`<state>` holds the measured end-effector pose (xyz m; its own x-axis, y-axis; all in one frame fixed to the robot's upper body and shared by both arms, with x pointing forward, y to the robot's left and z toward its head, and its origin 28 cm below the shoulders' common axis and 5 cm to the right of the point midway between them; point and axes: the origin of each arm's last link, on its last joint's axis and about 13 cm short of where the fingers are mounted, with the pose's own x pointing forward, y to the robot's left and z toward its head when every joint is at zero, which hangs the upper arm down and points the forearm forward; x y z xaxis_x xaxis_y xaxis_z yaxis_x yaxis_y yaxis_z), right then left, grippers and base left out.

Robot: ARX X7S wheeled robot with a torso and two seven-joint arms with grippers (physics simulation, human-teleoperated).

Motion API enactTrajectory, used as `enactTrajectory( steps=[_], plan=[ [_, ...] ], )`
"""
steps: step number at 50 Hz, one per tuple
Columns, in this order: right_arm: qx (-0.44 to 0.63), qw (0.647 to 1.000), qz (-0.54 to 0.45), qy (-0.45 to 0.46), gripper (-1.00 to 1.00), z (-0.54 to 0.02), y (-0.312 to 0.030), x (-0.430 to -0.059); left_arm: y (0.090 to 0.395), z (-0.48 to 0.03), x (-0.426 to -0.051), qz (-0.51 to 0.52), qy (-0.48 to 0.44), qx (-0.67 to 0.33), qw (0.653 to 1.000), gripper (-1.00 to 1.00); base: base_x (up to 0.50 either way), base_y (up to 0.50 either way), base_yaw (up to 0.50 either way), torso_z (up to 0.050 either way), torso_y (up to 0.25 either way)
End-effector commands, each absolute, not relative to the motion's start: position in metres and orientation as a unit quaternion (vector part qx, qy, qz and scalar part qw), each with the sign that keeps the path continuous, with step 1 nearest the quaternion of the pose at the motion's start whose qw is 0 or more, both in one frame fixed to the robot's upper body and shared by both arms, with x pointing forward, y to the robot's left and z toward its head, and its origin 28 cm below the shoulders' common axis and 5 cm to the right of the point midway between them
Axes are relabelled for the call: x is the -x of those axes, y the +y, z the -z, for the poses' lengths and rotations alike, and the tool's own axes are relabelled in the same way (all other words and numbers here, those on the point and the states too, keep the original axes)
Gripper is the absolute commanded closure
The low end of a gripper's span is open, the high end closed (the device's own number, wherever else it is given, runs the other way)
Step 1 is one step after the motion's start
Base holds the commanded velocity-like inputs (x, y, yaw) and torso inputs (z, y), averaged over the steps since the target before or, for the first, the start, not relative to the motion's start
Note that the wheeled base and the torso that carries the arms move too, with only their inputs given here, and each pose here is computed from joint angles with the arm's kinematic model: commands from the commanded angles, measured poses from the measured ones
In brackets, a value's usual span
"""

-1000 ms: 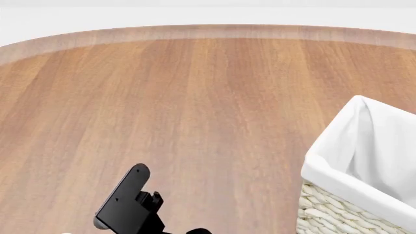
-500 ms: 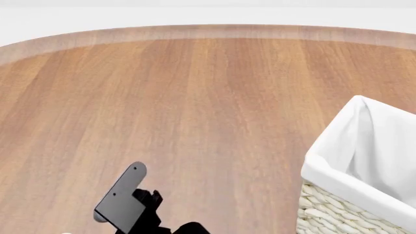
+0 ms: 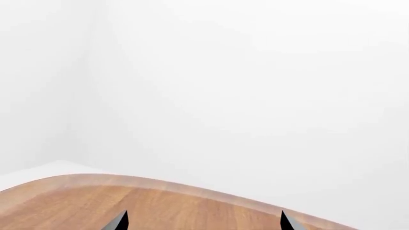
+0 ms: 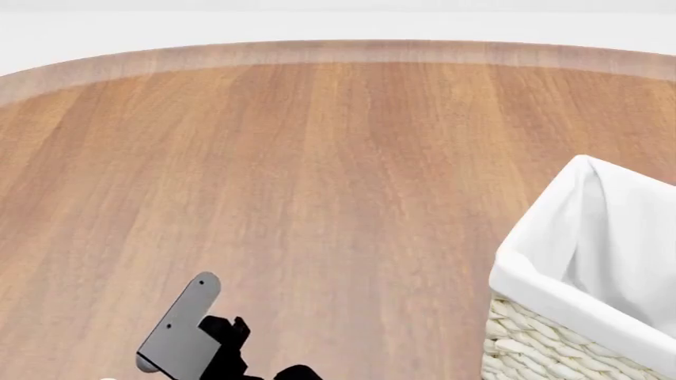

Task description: Pick up the ketchup, and put it in the basket.

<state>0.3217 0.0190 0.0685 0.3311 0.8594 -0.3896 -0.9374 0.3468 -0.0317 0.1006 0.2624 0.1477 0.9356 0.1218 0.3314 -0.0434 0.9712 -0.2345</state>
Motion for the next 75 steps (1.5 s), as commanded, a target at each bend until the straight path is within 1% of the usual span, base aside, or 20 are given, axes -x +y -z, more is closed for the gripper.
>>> enactTrajectory(
  steps=[1, 14, 18, 19, 32, 36, 41, 48, 53, 54, 59, 62, 73, 75],
  plan=[
    [0.13, 0.799, -0.567, 0.154, -1.0, -0.067, 0.028, -0.321, 0.262, -0.146, -0.1, -0.041, -0.172, 0.113, 0.978, -1.0, 0.0, 0.0, 0.0, 0.0, 0.0],
    [0.129, 0.792, -0.574, 0.162, -1.0, -0.055, 0.035, -0.318, 0.26, -0.145, -0.096, -0.039, -0.173, 0.114, 0.978, -1.0, 0.0, 0.0, 0.0, 0.0, 0.0],
    [0.121, 0.797, -0.566, 0.17, -1.0, -0.052, 0.034, -0.319, 0.259, -0.145, -0.096, -0.039, -0.173, 0.114, 0.978, -1.0, 0.0, 0.0, 0.0, 0.0, 0.0],
    [0.115, 0.802, -0.56, 0.172, 1.0, -0.052, 0.032, -0.321, 0.26, -0.146, -0.096, -0.039, -0.173, 0.114, 0.977, -1.0, 0.0, 0.0, 0.0, 0.0, 0.0],
    [0.116, 0.797, -0.571, 0.157, 1.0, -0.062, 0.03, -0.316, 0.26, -0.148, -0.097, -0.038, -0.175, 0.115, 0.977, -1.0, 0.0, 0.0, 0.0, 0.0, 0.0],
    [0.114, 0.803, -0.567, 0.145, 1.0, -0.07, 0.026, -0.312, 0.26, -0.148, -0.098, -0.038, -0.175, 0.115, 0.977, -1.0, 0.0, 0.0, 0.0, 0.0, 0.0],
    [0.107, 0.82, -0.55, 0.112, 1.0, -0.096, 0.013, -0.304, 0.26, -0.148, -0.099, -0.037, -0.174, 0.116, 0.977, -1.0, 0.0, 0.0, 0.0, 0.0, 0.0],
    [0.111, 0.853, -0.506, 0.055, 1.0, -0.149, -0.02, -0.283, 0.258, -0.147, -0.102, -0.036, -0.174, 0.113, 0.978, -1.0, 0.0, 0.0, 0.0, 0.0, 0.0],
    [0.118, 0.867, -0.484, 0.031, 1.0, -0.173, -0.035, -0.269, 0.258, -0.147, -0.104, -0.035, -0.172, 0.111, 0.978, -1.0, 0.0, 0.0, 0.0, 0.0, 0.0],
    [0.118, 0.874, -0.47, 0.025, 1.0, -0.181, -0.04, -0.266, 0.258, -0.147, -0.105, -0.035, -0.172, 0.111, 0.978, -1.0, 0.0, 0.0, 0.0, 0.0, 0.0],
    [0.117, 0.895, -0.431, 0.002, 1.0, -0.2, -0.053, -0.257, 0.258, -0.147, -0.107, -0.033, -0.172, 0.11, 0.978, -1.0, 0.0, 0.0, 0.0, 0.0, 0.0],
    [0.116, 0.914, -0.389, -0.009, 1.0, -0.211, -0.064, -0.255, 0.258, -0.147, -0.11, -0.032, -0.17, 0.11, 0.979, -1.0, 0.0, 0.0, 0.0, 0.0, 0.0],
    [0.098, 0.952, -0.287, -0.031, 1.0, -0.233, -0.087, -0.257, 0.258, -0.147, -0.113, -0.03, -0.168, 0.109, 0.979, -1.0, 0.0, 0.0, 0.0, 0.0, 0.0],
    [0.092, 0.954, -0.283, -0.031, 1.0, -0.237, -0.091, -0.255, 0.259, -0.147, -0.113, -0.031, -0.167, 0.11, 0.979, -1.0, 0.0, 0.0, 0.0, 0.0, 0.0]
  ],
)
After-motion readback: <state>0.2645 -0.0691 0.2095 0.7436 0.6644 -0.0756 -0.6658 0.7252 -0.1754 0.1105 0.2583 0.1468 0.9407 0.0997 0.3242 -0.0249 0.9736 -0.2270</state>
